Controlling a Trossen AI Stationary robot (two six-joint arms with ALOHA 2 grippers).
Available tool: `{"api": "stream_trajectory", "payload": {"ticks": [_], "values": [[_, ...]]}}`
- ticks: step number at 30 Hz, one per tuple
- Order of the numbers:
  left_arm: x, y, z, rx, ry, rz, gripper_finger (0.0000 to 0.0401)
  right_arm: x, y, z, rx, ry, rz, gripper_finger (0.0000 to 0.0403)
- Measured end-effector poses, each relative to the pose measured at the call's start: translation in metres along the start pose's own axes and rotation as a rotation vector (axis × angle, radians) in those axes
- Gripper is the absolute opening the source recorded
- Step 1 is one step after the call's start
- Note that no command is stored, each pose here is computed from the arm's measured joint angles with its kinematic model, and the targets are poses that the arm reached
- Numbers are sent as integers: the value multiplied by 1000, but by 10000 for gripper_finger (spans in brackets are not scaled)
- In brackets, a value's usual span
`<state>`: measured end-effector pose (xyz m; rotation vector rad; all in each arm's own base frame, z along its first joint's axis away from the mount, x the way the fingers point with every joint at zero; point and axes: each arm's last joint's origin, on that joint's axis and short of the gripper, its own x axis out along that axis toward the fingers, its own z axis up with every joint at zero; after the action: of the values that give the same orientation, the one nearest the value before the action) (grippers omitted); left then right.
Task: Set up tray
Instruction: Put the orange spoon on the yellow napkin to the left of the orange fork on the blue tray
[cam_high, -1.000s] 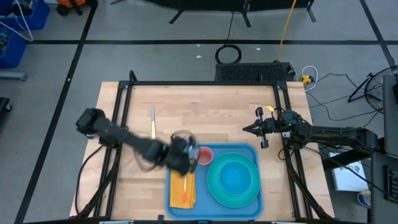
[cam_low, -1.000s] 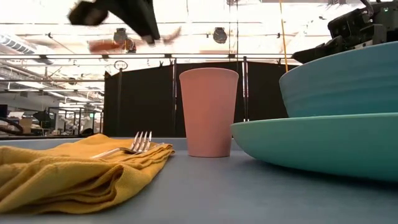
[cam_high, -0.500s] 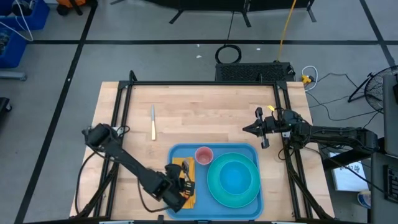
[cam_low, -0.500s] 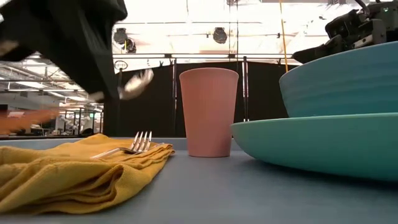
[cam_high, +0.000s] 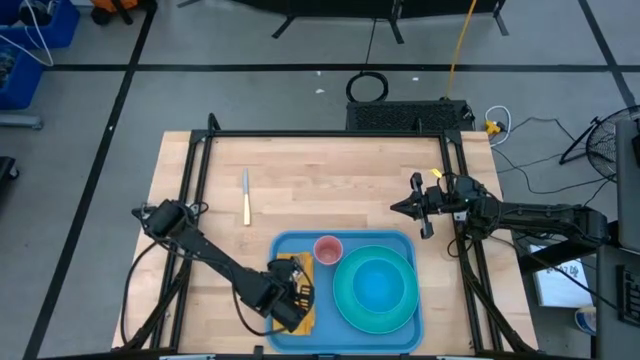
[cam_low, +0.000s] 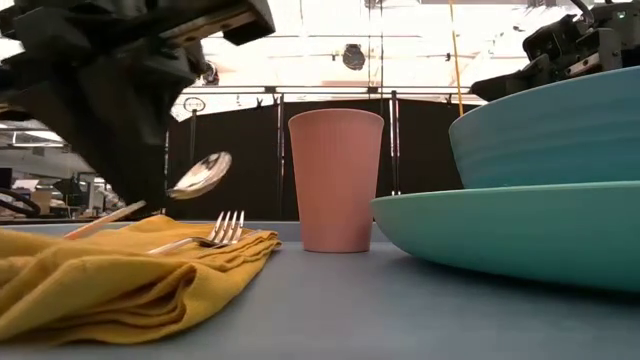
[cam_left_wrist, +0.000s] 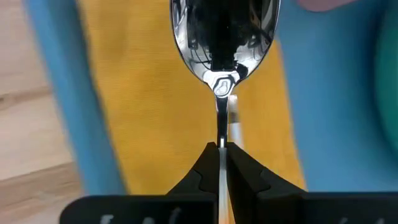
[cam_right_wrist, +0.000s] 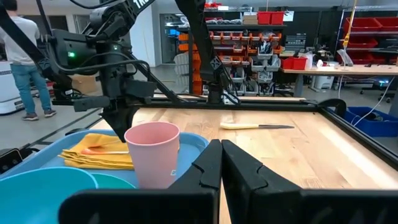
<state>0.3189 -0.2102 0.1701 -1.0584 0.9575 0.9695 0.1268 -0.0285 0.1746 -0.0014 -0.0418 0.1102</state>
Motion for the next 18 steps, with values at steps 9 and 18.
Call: {"api": "stream_trajectory", "payload": {"ticks": [9, 18], "values": [[0, 3, -1, -20, -2, 28, 9, 0, 0, 0, 2, 4, 0, 0], [6, 3, -3, -64, -6, 37, 9, 0, 0, -1, 3, 7, 0, 0]]}}
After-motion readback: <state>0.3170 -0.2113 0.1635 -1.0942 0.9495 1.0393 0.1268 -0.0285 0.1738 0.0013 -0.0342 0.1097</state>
